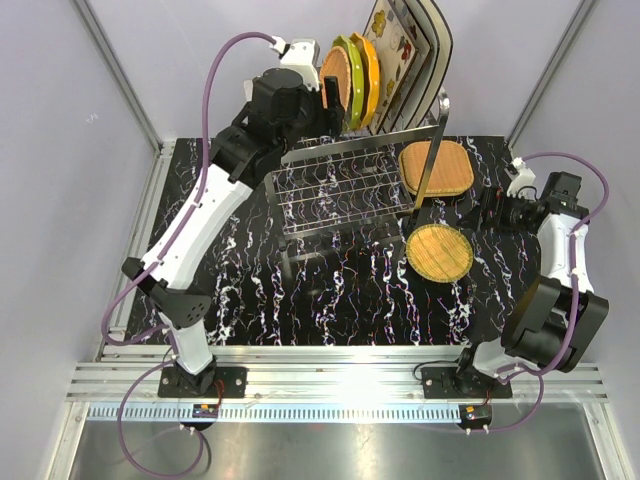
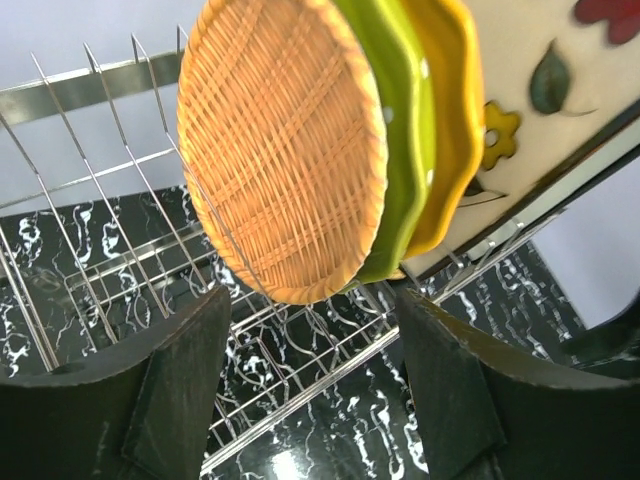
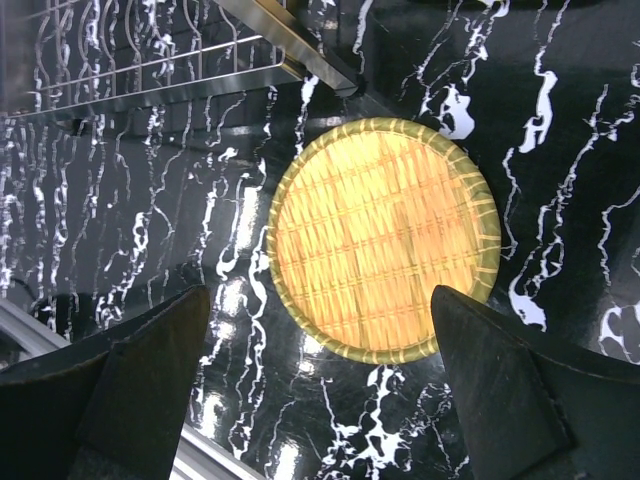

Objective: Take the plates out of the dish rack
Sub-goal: Grab a plate with the left arm

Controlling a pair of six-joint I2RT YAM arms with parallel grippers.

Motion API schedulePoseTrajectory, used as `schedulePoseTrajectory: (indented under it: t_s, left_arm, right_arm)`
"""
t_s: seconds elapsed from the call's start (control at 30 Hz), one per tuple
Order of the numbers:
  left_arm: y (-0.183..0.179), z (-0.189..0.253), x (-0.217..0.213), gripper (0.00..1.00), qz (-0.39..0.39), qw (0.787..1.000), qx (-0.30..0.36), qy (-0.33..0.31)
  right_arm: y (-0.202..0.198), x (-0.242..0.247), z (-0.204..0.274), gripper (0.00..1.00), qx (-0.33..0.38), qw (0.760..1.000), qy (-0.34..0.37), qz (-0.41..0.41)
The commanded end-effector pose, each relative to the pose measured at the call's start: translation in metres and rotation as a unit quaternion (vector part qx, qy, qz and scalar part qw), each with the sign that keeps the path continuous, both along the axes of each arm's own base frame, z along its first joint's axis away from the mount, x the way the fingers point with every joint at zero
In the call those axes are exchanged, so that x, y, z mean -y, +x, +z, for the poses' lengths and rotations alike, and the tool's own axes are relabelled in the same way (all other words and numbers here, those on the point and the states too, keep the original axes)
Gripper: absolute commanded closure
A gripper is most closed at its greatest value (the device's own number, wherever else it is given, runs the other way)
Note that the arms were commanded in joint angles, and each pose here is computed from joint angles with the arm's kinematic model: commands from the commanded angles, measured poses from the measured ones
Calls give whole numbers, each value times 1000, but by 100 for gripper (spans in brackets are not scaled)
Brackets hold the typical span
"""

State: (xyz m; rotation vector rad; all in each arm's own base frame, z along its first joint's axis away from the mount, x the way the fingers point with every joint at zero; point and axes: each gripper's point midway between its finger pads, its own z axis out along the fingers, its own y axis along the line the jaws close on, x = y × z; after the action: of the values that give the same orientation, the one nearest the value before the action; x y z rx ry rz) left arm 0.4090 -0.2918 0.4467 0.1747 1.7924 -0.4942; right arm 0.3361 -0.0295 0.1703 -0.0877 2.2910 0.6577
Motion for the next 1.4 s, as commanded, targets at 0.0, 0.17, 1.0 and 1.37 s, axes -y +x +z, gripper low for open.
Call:
schedulePoseTrajectory:
  t_s: [0.0,0.17,1.0,1.37]
  left_arm:
    - [-1,22,2,32,-17,999,29,-8]
    - [4,12,10,34,-26,999,21,-4]
    - [48,-10,12,42,38,995,67,70]
    - [59,-3,18,47,75,979,137,134]
  right_arm:
    - [0,-8,16,1,26,1000,14,6]
    - [1,-8,16,1,25,1000,15,5]
    - [3,-9,21,1,26,999,24,1]
    - [4,-9,23,1,28,999,25,1]
